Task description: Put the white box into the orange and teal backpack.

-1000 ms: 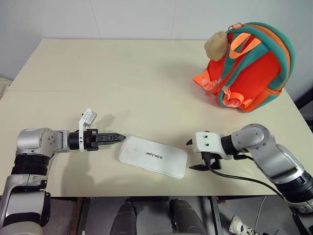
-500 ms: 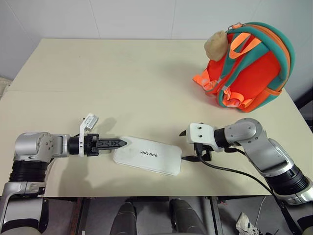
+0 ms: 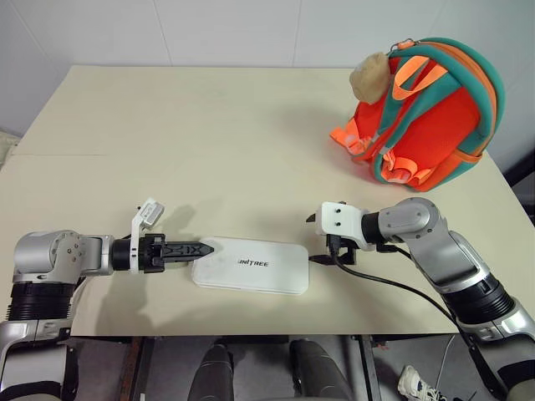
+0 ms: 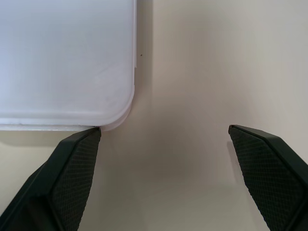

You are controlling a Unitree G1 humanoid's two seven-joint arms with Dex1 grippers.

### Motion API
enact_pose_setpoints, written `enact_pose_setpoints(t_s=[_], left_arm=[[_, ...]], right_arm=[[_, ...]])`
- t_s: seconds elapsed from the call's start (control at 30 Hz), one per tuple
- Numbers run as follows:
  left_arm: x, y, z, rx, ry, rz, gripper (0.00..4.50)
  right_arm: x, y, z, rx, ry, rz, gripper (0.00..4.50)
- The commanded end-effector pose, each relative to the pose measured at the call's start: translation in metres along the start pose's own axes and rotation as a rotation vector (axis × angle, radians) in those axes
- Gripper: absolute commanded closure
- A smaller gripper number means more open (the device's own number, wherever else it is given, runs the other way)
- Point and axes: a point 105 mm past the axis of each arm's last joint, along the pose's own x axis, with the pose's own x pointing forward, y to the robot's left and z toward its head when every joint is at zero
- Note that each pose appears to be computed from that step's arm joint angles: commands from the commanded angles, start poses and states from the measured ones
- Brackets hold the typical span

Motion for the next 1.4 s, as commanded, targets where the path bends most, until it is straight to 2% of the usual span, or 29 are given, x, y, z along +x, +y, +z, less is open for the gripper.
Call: enact_pose_setpoints(t_s=[0.03,0.3,0.6,0.83,0.97,1.4], left_arm=[[-0.001,-0.010,0.002,0.028,-0.027,-0.027,0.00],[-0.003,-0.004,-0.009,0.002,-0.025,0.019,0.00],[-0.024,0.012,-0.016,-0.040,-0.034,0.109,0.00],[-0.024,0.005,-0.020,-0.100,-0.036,0.043,0.00],[-0.011,-0.003,-0.029,-0.117,0.002,-0.018,0.00],[0.007,-0.012,-0.016,-0.131,-0.078,-0.125,0.00]], right_arm=[[0.000,0.000,0.009,-0.037,-0.026,-0.004,0.02],[0.002,0.000,0.009,-0.035,-0.028,0.001,0.02],[0.002,-0.001,0.008,-0.039,-0.024,0.003,0.02],[0.003,-0.001,0.009,-0.041,-0.027,0.007,0.02],[0.003,-0.002,0.009,-0.044,-0.030,0.010,0.02],[0.003,-0.003,0.010,-0.053,-0.035,0.016,0.02]])
